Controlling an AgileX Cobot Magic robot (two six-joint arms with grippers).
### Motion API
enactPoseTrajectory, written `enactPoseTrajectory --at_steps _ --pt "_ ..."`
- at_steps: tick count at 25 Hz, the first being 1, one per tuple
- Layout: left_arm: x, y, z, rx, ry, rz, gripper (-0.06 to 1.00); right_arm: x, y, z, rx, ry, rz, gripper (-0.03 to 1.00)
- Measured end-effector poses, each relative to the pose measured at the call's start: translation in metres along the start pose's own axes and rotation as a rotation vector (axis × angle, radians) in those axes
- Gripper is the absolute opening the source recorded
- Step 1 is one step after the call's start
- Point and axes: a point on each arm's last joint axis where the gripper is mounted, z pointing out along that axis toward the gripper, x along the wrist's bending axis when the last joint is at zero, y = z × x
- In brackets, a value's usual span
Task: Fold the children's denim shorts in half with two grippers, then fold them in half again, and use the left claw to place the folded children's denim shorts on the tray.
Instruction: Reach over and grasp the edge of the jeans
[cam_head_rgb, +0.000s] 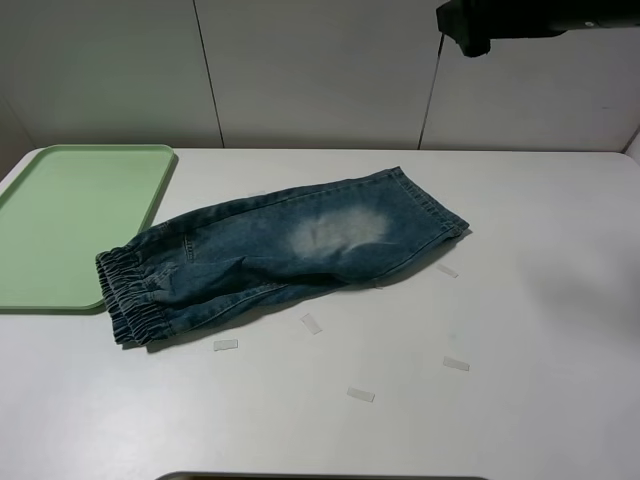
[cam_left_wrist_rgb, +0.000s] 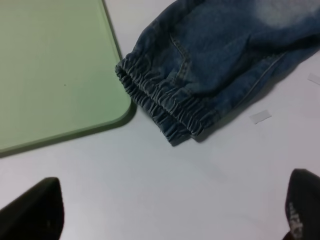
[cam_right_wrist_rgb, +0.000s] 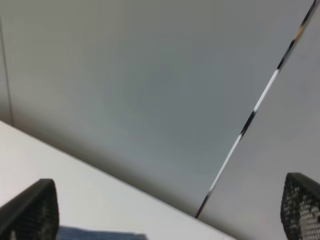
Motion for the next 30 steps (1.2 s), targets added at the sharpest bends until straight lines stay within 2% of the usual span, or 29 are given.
enactPoseTrajectory --at_steps 7,12,17,25,30 --pt "0.000 0.000 0.000 0.000 0.001 -0.003 0.98 0.004 -0.009 -0.001 0.102 0.042 0.113 0.67" --pt "0.000 0.000 0.000 0.000 0.001 -0.003 0.99 0.009 -0.018 -0.002 0.205 0.077 0.181 0.67" --pt "0.000 0.000 0.000 0.000 0.001 -0.003 0.99 0.010 -0.022 -0.003 0.253 0.084 0.256 0.67" --pt "0.000 0.000 0.000 0.000 0.001 -0.003 0.99 0.011 -0.023 -0.003 0.269 0.086 0.263 0.67" --pt "0.000 0.000 0.000 0.000 0.001 -0.003 0.99 0.015 -0.036 0.004 0.368 0.115 0.233 0.67"
